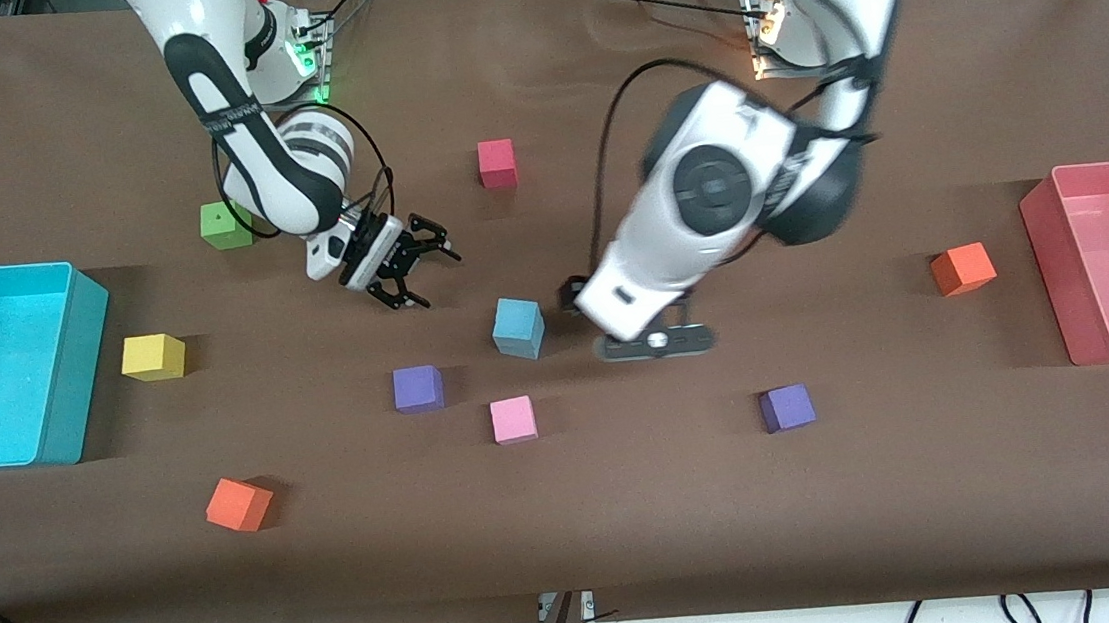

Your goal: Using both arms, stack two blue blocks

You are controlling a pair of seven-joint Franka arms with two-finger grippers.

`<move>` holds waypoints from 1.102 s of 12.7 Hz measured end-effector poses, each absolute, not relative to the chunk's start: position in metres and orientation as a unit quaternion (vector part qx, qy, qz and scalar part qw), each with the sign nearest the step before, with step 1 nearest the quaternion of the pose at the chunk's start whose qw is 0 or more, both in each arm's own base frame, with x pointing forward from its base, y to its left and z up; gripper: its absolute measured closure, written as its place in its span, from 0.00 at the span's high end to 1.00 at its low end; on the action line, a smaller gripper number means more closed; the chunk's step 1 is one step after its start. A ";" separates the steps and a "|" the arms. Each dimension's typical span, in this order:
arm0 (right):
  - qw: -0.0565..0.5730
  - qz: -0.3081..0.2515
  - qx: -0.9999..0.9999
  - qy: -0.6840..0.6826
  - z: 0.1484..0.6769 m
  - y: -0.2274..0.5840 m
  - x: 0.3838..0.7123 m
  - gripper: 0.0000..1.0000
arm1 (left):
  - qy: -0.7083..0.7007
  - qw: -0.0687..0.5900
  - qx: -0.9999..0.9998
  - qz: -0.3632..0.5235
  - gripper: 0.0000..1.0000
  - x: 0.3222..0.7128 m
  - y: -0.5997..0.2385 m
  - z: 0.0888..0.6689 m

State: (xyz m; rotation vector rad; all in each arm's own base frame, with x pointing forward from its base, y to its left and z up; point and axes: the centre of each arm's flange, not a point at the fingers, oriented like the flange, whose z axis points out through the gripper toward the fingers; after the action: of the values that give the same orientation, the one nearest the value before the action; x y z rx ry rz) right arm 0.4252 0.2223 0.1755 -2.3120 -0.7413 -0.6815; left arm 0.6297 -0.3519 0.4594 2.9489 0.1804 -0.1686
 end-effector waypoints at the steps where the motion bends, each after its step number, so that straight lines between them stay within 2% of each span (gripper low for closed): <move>1: 0.318 -0.242 -0.883 -0.246 0.182 0.217 0.421 1.00 | 0.078 0.086 0.991 -0.071 1.00 0.625 -0.316 0.482; 5: 0.400 -0.137 -0.895 -0.142 0.225 0.206 0.431 1.00 | 0.085 0.058 0.992 -0.076 1.00 0.600 -0.200 0.536; 7: 0.412 -0.069 -0.902 -0.108 0.254 0.191 0.442 1.00 | 0.071 0.049 0.994 -0.065 1.00 0.587 -0.142 0.554; 10: 0.372 0.029 -0.920 -0.115 0.295 0.157 0.449 1.00 | 0.049 0.028 0.997 -0.053 1.00 0.562 -0.067 0.575; 14: 0.279 0.106 -0.941 -0.158 0.351 0.074 0.468 1.00 | 0.047 0.000 0.998 -0.050 1.00 0.534 -0.040 0.586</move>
State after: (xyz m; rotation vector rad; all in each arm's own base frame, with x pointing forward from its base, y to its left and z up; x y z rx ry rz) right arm 0.4681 0.0739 0.3512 -2.5251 -0.4236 0.2837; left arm 0.5341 -0.0405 0.5861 3.1345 0.1491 -0.1586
